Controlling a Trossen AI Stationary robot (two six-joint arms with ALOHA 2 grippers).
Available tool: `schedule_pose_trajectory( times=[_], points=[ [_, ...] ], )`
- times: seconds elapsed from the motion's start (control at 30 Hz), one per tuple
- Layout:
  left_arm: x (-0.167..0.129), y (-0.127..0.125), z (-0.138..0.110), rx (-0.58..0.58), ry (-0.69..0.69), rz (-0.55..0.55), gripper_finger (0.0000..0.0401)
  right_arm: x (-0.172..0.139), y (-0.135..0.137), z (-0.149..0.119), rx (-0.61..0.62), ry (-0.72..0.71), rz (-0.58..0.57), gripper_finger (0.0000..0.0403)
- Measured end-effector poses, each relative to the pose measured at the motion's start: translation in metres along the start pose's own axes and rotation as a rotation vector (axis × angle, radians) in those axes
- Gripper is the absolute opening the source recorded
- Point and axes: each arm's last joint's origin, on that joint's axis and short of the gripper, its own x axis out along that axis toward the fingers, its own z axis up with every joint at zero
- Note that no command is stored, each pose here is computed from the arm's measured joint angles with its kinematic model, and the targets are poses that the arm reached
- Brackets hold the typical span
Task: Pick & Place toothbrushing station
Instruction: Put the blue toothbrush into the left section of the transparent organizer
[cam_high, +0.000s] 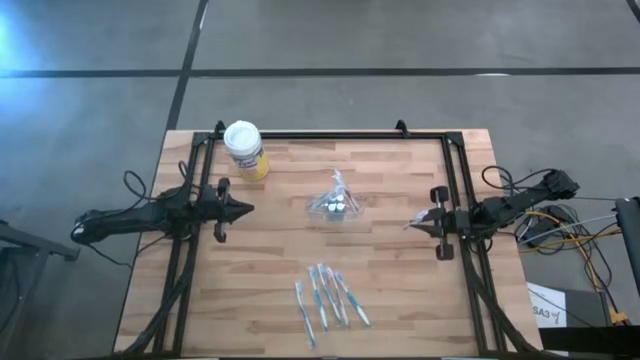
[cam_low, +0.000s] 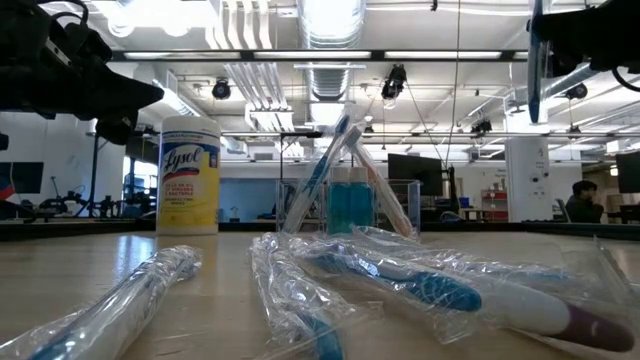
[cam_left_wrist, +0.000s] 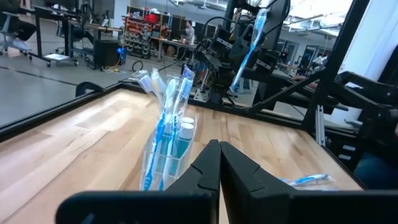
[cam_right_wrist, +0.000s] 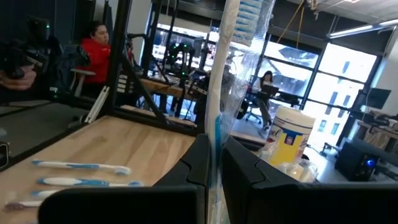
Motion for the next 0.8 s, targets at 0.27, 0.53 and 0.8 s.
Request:
schedule_pose_trajectory(
  times=[0.27,0.53,0.8],
  points=[
    [-0.0001,-0.0002,0.0008,0.017,-0.003,-0.001,0.0018,0.0,-0.0002,0.0007,0.008,-0.002,-0.001,0.0015],
    [-0.0001,-0.0002,0.0008,0.016,-0.003,-0.001,0.002,0.0,-0.0004,0.0014,0.012,-0.004,-0.003,0.0015],
    [-0.0001,-0.0001,0.0009,0.041,-0.006,0.006,0.0012,0.0,-0.0004,0.0013,0.027,-0.004,-0.005,0.0015]
  ],
)
